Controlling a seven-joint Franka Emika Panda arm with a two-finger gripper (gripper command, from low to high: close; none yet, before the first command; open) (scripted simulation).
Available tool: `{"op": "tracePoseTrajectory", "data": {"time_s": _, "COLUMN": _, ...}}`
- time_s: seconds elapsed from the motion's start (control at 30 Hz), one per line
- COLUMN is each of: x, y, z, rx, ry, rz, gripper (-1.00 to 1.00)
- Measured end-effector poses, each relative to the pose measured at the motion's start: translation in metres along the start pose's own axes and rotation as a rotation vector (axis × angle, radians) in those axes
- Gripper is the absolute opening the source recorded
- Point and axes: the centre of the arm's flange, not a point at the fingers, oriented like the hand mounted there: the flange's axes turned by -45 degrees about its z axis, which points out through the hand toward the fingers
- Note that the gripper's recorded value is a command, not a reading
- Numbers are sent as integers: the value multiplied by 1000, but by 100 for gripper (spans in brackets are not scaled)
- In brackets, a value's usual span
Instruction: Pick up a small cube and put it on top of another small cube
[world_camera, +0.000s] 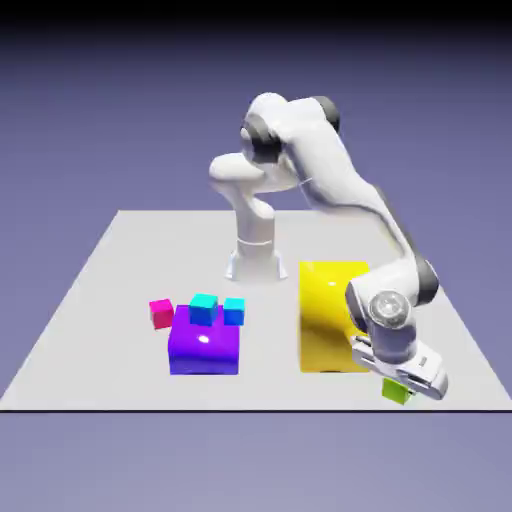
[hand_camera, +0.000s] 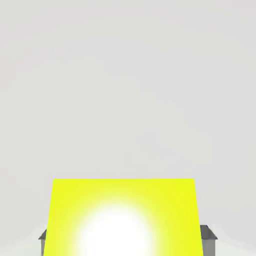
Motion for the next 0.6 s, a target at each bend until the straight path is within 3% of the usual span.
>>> {"op": "tracePoseTrajectory", "data": {"time_s": 0.3, "x": -84, "y": -171, "z": -122, "rx": 81, "ry": -100, "rz": 31, "gripper": -100}}
{"op": "tracePoseTrajectory", "data": {"time_s": 0.6, "x": -91, "y": -377, "z": -198, "rx": 21, "ry": -43, "rz": 88, "gripper": -100}}
